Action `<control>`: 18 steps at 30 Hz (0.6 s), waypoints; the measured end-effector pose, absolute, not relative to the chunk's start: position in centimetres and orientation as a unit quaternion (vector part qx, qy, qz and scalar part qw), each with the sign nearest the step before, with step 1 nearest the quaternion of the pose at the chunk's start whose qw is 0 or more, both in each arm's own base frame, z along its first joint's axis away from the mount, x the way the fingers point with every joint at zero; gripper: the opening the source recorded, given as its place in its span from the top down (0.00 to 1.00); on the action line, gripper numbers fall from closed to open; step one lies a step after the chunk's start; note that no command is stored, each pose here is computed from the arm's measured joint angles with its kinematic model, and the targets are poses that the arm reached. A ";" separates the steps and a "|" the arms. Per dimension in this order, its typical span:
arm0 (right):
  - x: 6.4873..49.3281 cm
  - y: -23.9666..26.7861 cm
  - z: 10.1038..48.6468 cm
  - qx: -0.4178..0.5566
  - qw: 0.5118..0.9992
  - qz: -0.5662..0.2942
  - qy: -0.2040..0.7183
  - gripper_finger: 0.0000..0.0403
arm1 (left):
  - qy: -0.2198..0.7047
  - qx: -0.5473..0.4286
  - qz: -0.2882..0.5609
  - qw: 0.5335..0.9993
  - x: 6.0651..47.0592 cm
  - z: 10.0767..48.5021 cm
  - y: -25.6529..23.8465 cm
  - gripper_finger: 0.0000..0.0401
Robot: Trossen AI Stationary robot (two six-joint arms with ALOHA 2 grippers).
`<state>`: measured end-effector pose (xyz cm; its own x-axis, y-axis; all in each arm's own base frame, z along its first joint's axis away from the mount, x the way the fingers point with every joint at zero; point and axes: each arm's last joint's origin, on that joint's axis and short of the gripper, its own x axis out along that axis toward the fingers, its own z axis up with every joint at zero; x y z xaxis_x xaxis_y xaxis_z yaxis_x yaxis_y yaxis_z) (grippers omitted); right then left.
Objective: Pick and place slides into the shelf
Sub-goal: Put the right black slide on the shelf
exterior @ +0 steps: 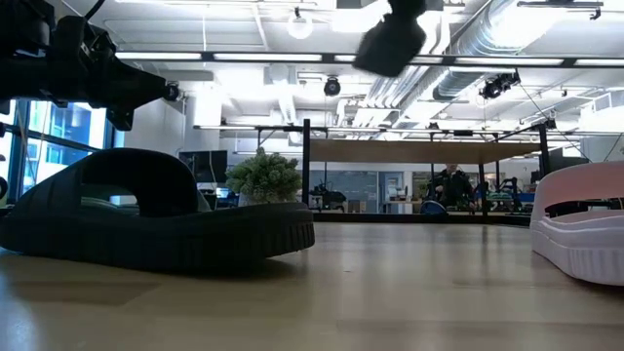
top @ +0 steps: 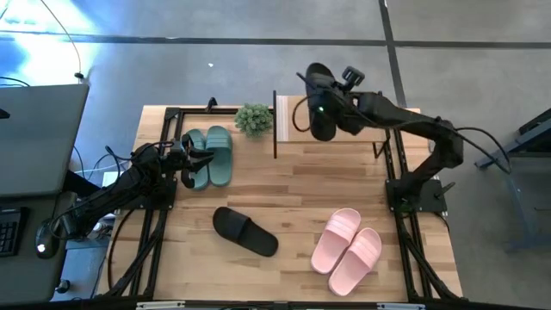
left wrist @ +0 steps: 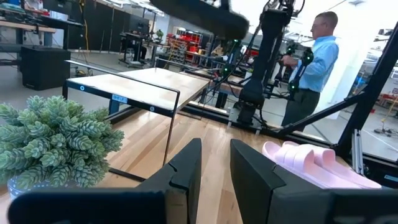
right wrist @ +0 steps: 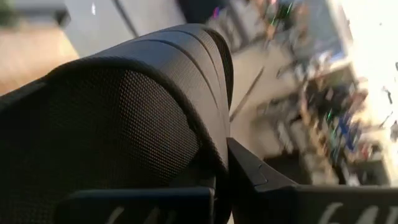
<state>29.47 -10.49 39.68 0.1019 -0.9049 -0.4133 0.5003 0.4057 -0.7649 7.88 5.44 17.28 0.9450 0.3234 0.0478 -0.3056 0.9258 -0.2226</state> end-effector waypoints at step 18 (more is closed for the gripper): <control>35.2 -15.2 30.5 -0.260 0.628 -0.449 0.580 1.00 | -0.042 -0.107 0.159 0.981 7.9 17.3 5.4 0.82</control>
